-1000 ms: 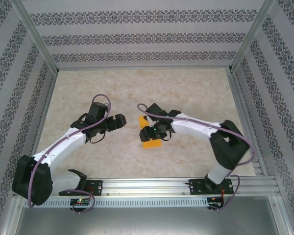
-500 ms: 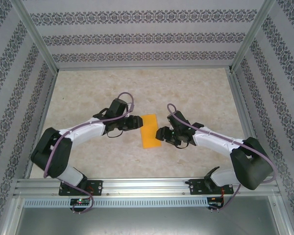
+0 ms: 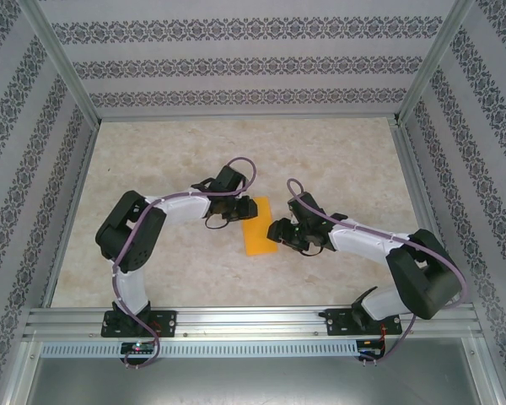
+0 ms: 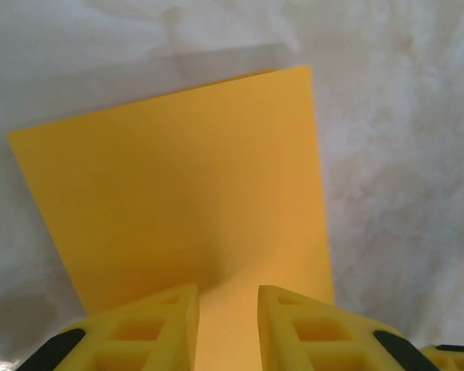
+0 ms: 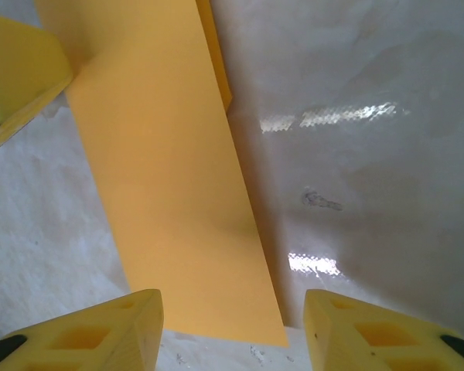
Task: Fold a paper plane with a square sheet of paper (pick it up from the middle)
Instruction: Third fold the triangle at the center of the table.
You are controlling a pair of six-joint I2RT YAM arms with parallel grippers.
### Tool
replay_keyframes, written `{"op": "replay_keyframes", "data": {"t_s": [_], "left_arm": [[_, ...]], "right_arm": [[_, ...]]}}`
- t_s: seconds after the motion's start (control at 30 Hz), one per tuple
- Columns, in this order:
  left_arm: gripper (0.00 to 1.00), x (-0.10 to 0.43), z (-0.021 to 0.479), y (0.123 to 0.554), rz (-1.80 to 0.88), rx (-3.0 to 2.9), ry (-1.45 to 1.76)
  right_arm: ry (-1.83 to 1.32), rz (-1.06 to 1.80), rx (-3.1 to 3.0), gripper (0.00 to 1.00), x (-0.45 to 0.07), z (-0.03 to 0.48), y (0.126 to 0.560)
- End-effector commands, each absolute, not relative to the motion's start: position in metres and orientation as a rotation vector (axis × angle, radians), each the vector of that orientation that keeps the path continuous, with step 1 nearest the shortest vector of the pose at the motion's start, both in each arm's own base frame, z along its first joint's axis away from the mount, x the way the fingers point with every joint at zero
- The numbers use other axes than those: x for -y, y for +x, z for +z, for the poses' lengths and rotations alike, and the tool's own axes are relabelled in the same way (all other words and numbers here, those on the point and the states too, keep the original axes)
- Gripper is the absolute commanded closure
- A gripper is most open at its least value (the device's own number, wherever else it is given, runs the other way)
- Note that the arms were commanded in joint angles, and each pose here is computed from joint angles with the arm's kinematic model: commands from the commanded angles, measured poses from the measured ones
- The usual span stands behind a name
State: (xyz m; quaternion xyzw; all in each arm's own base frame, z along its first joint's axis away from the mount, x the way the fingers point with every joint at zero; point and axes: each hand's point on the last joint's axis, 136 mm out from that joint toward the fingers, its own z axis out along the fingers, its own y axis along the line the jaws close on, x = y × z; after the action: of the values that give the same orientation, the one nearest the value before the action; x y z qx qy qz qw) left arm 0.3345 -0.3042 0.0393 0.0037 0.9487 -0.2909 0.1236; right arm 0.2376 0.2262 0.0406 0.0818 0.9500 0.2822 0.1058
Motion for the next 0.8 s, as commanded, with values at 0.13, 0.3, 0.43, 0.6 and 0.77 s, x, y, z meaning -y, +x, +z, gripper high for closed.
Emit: {"op": "replay_keyframes", "data": {"t_s": [0.13,0.3,0.43,0.6,0.77], "left_arm": [[0.74,0.29,0.012,0.33,-0.696,-2.85,-0.018],[0.75,0.286,0.006,0.328,-0.669,-2.866,-0.033],[0.75,0.286,0.005,0.328,-0.671,-2.872,-0.04],[0.75,0.286,0.003,0.327,-0.663,-2.88,-0.038],[0.75,0.284,0.003,0.327,-0.657,-2.883,-0.045]], "right_arm": [[0.151,0.892,-2.842,0.51,-0.234,0.032,0.229],[0.114,0.935,-2.864,0.52,-0.24,0.029,0.222],[0.099,0.956,-2.879,0.52,-0.244,0.025,0.218],[0.103,0.961,-2.881,0.52,-0.245,0.023,0.218],[0.108,1.035,-2.858,0.54,-0.252,0.029,0.217]]}}
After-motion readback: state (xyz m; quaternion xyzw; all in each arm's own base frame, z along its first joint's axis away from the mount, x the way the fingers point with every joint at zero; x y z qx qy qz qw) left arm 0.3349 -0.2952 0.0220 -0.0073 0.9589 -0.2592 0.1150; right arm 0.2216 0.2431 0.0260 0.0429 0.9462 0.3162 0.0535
